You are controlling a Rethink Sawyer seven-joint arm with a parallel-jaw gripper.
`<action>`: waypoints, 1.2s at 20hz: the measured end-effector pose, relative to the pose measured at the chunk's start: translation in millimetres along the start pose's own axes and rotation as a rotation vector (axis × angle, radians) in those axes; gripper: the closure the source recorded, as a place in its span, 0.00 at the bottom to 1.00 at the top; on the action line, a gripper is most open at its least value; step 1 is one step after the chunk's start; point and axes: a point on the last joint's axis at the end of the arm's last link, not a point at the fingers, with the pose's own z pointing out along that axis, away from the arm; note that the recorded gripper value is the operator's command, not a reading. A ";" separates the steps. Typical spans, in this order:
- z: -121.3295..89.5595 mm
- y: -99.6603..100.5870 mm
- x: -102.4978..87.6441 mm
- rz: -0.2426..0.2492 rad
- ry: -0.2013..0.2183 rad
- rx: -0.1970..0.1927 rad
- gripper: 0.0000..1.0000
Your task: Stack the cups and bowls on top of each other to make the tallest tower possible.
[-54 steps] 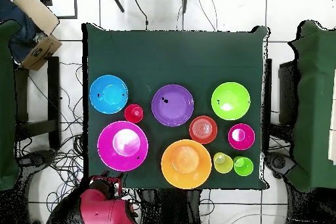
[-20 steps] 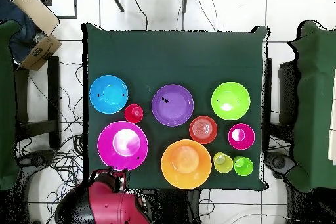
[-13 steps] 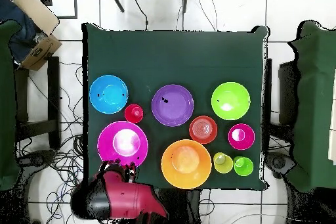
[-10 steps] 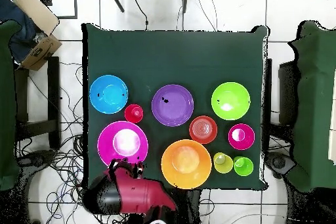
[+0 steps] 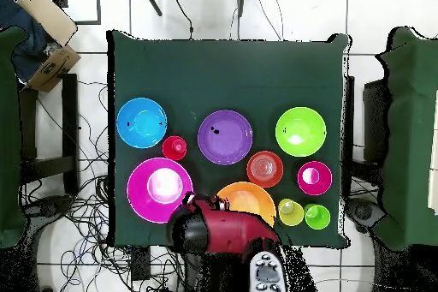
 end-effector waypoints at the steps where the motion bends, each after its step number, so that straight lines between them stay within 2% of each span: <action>1: 4.3 -9.3 -9.4 0.005 -0.002 -0.003 0.00; 6: 12.2 -31.0 -35.8 0.023 -0.004 -0.026 0.00; 9: 13.8 -40.4 -46.5 0.026 0.011 -0.037 0.00; 11: 13.3 -45.5 -52.4 0.022 0.036 -0.040 0.00; 18: 3.5 -35.2 -60.4 0.001 0.100 -0.053 0.00; 20: 1.5 -30.8 -63.8 -0.010 0.105 -0.055 0.00; 24: 0.0 -20.9 -69.8 -0.041 0.089 -0.054 0.00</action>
